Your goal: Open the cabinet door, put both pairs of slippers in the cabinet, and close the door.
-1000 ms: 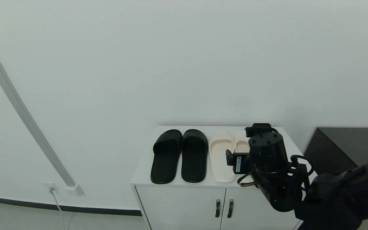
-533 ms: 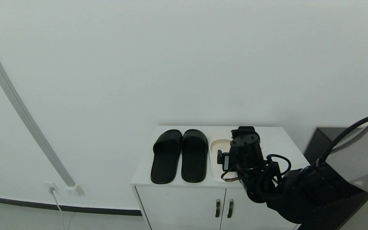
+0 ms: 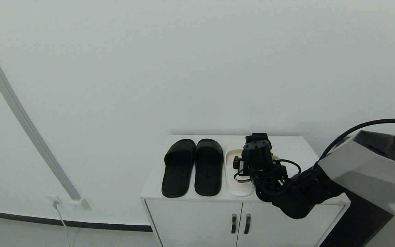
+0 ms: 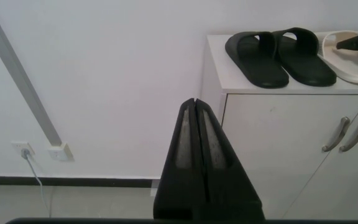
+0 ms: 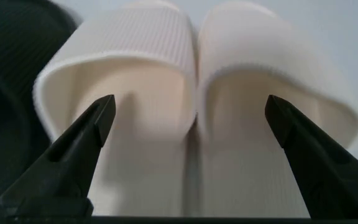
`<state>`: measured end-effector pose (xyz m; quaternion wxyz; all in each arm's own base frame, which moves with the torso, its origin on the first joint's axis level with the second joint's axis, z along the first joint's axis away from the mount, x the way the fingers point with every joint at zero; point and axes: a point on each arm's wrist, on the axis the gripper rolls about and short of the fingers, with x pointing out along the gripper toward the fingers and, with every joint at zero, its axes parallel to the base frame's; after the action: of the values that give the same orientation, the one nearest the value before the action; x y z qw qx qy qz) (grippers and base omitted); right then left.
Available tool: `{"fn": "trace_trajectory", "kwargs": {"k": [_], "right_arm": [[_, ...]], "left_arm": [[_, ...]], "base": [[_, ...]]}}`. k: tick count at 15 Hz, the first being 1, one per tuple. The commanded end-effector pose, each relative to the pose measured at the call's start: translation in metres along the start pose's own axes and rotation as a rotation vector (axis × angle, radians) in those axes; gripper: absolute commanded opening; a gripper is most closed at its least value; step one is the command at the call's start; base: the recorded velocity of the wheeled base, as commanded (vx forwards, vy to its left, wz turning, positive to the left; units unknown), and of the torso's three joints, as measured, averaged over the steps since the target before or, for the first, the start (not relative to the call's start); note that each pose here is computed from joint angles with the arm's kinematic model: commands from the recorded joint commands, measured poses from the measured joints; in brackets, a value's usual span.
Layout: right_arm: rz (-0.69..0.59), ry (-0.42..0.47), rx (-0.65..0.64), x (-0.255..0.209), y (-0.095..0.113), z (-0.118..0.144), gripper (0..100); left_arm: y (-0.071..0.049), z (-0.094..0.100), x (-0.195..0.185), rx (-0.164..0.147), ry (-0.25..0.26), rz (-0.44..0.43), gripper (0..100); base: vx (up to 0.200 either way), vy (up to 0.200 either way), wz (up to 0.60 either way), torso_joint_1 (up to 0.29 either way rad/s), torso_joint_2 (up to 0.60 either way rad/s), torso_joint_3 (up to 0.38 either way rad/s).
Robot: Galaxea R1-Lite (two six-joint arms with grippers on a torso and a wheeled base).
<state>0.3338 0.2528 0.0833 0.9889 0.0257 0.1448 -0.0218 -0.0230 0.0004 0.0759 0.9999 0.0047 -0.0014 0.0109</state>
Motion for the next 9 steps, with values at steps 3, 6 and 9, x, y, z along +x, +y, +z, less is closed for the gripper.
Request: {"fn": "trace_trajectory", "kwargs": {"k": [3,6,9], "right_arm": [[-0.002,-0.043,-0.028,0.020,0.000,-0.001,100],[0.021,-0.060,-0.040,0.023,0.001,-0.003,0],[0.020,-0.059,-0.041,0.022,0.000,-0.003,0]], "left_arm": [[0.000,0.000,0.000,0.000,0.001,0.001,0],[0.000,0.000,0.000,-0.002,0.001,0.000,0],[0.000,0.000,0.000,-0.002,0.001,0.001,0]], "base": [[0.000,0.000,0.00,0.000,0.00,0.000],[0.000,0.000,0.00,0.000,0.00,0.000],[0.000,0.000,0.00,0.000,0.00,0.000]]}}
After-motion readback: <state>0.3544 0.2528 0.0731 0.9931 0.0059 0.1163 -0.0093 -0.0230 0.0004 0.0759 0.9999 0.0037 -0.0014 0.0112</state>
